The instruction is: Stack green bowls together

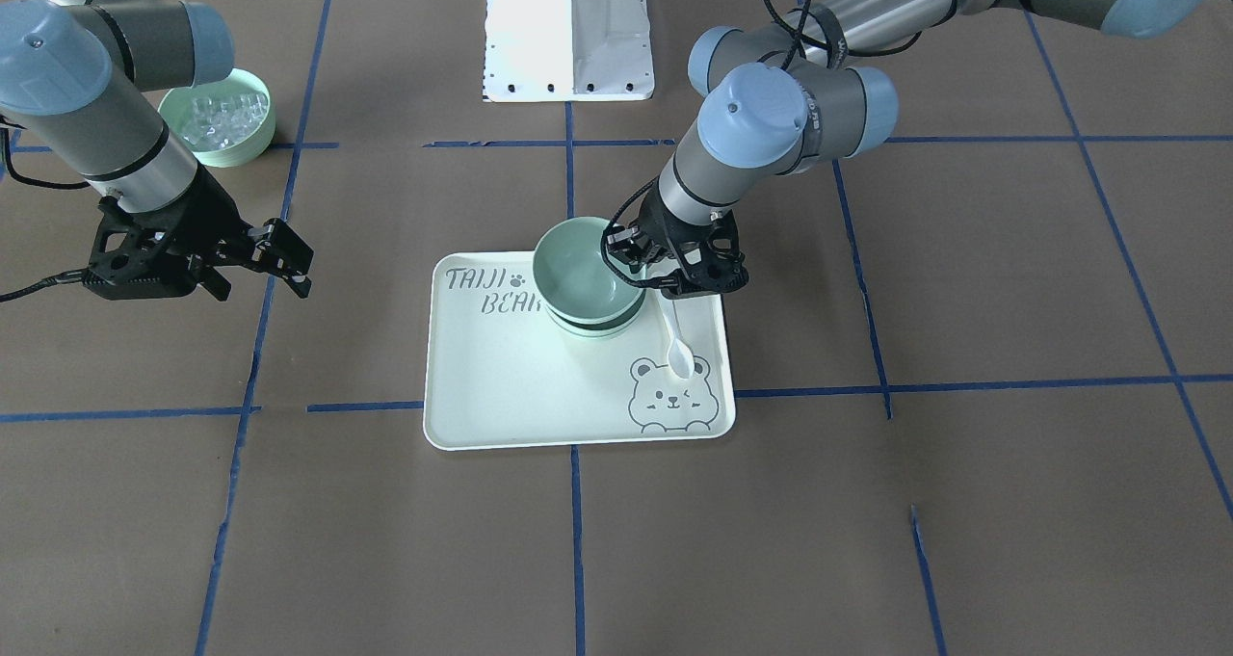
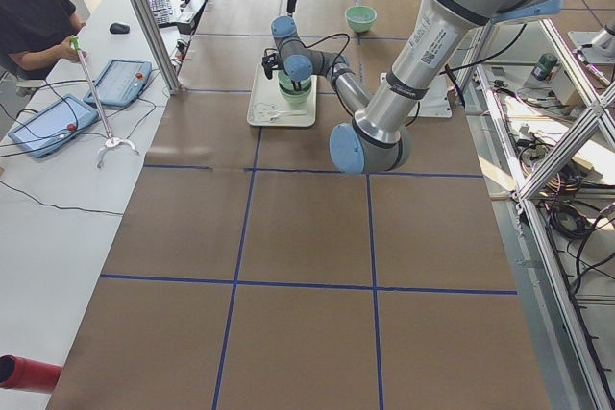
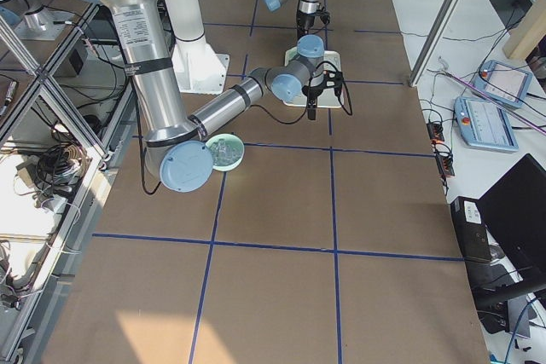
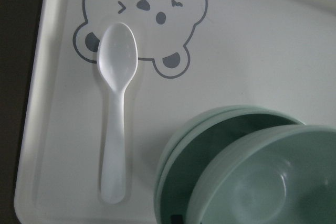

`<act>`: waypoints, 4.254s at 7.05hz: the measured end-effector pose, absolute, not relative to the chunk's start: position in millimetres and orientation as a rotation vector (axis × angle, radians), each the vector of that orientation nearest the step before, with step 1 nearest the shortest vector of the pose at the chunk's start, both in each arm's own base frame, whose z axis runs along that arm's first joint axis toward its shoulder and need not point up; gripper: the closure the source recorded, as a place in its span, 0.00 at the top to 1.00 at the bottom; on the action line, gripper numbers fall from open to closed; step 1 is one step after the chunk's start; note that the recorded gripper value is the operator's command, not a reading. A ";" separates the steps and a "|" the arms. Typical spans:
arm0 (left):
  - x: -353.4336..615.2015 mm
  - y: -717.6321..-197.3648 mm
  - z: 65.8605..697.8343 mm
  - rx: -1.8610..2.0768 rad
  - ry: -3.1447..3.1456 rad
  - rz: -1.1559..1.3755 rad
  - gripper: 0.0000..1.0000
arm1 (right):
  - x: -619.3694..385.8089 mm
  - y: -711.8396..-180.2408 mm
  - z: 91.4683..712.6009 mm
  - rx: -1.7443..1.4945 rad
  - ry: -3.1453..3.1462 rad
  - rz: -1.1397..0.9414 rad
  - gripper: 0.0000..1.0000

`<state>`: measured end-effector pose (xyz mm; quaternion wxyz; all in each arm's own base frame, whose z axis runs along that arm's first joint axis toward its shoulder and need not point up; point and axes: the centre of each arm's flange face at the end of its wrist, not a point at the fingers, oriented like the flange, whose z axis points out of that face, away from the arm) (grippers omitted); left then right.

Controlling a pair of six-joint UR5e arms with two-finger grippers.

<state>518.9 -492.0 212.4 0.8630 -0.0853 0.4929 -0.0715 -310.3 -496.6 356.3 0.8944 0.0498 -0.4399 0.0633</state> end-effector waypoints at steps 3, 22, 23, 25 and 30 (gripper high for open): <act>518.8 -492.7 213.1 -0.136 1.043 -0.154 1.00 | -308.7 -496.9 355.4 0.104 -0.914 0.132 1.00; -49.2 -470.5 608.8 0.137 0.787 0.183 1.00 | 17.2 -570.8 566.6 0.035 -0.780 -0.246 1.00; -49.1 -456.5 620.9 0.117 0.791 0.178 1.00 | 17.5 -567.1 570.6 0.030 -0.780 -0.243 1.00; -49.3 -449.5 621.7 0.121 0.791 0.180 1.00 | 17.4 -560.2 577.5 0.021 -0.789 -0.239 1.00; -50.4 -457.3 626.5 0.026 0.786 0.138 1.00 | 16.1 -558.6 579.9 0.014 -0.810 -0.233 1.00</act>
